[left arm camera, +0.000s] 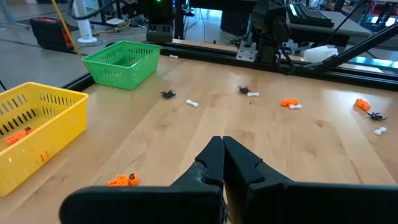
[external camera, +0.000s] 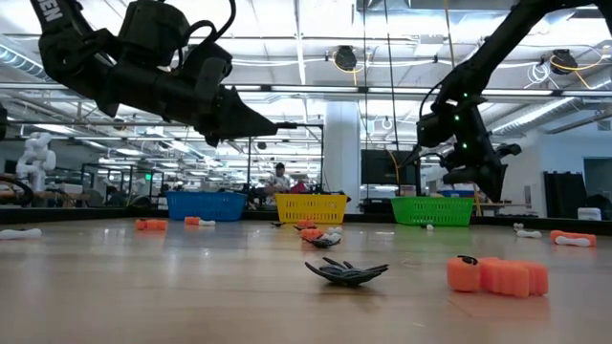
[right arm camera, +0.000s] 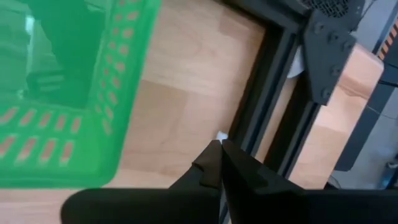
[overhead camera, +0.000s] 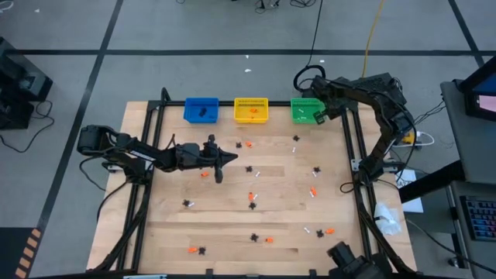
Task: Sort Halloween decoration
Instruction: Put the white bone toy into the green bin
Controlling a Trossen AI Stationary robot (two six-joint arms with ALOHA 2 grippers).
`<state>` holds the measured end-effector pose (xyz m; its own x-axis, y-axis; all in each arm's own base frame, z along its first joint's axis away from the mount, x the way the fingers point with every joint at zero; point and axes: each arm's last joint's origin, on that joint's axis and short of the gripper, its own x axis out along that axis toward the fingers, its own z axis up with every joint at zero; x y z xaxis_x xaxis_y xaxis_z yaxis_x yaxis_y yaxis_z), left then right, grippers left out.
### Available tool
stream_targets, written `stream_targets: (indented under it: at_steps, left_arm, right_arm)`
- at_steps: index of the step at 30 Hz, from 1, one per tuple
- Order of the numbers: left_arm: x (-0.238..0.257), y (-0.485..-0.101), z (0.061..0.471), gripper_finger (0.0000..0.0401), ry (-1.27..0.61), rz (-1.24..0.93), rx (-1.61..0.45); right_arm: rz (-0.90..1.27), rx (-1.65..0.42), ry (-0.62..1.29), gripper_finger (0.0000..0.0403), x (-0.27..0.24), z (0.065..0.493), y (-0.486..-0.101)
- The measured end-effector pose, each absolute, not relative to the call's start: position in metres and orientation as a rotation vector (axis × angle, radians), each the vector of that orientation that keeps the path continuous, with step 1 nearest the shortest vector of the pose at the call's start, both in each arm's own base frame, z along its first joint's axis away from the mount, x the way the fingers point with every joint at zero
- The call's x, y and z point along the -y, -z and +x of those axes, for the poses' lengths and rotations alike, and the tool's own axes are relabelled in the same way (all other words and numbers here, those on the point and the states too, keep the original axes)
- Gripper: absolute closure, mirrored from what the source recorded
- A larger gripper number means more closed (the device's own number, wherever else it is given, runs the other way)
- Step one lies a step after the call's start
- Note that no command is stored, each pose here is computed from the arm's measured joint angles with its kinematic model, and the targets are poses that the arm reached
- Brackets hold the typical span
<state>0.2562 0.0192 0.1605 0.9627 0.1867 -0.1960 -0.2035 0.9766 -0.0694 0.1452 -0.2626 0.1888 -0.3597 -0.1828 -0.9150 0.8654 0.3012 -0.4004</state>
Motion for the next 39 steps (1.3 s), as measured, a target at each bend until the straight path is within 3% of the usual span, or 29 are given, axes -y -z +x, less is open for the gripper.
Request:
stream_targets:
  at_steps: [15, 29, 39]
  left_arm:
    - [-0.018, -0.161, 0.256, 0.0401, -0.194, -0.089, -0.190]
    - [-0.018, -0.161, 0.256, 0.0401, -0.201, -0.088, -0.189]
    - [-0.018, -0.160, 0.256, 0.0401, -0.200, -0.081, -0.190]
  right_arm:
    - [0.546, -1.615, 1.189, 0.0403, 0.257, 0.138, -0.168]
    - [0.556, -1.536, 1.313, 0.0403, 0.261, 0.140, -0.168]
    - [0.373, -1.714, 1.106, 0.0403, 0.261, 0.150, -0.192]
